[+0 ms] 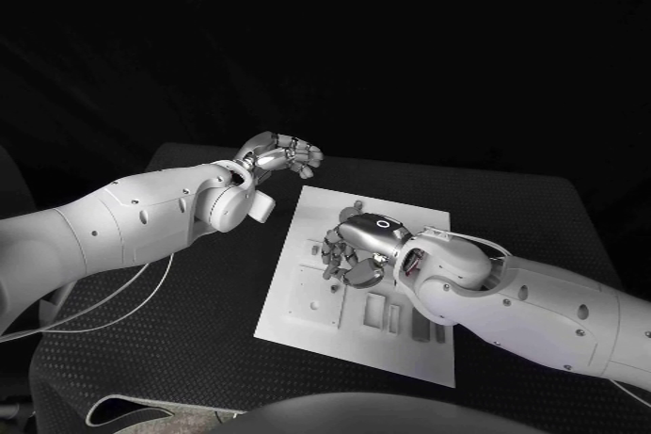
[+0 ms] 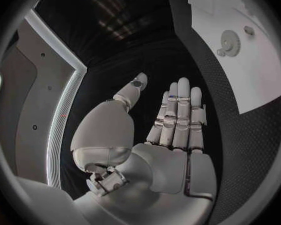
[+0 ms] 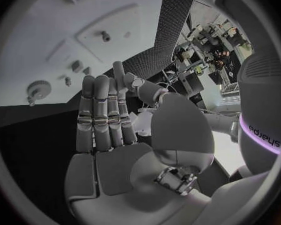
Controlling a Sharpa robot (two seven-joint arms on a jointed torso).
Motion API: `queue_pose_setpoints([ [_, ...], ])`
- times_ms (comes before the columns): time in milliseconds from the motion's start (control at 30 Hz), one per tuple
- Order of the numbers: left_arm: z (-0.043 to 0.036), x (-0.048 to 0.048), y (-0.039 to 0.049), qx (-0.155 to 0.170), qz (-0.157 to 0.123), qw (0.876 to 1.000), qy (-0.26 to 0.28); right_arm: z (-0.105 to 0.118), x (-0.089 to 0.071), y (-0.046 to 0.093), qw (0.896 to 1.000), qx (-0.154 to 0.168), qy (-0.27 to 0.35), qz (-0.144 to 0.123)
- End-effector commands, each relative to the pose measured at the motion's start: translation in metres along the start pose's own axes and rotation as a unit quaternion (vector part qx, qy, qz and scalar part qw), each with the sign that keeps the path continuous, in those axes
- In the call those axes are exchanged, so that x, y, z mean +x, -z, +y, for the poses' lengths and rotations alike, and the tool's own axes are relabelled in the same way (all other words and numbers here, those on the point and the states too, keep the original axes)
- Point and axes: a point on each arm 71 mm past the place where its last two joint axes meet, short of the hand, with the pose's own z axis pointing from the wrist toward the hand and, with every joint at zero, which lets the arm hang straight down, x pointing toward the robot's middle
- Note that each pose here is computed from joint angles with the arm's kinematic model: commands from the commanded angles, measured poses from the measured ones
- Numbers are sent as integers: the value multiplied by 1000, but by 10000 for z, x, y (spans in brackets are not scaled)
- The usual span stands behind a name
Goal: Assemble the parts on the task board
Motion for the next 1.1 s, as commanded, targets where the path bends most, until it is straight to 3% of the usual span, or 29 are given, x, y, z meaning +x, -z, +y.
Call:
queue_pose_setpoints([
  [33,-25,34,-12,7,8,1000,5,70,44,-29,1000,-19,20,1],
  [533,-35,81,-31,9,13,1000,7,200,429,-113,997,-41,52,35],
  [1100,-39,100,-40,9,15,1000,8,255,496,-164,996,-49,65,37],
])
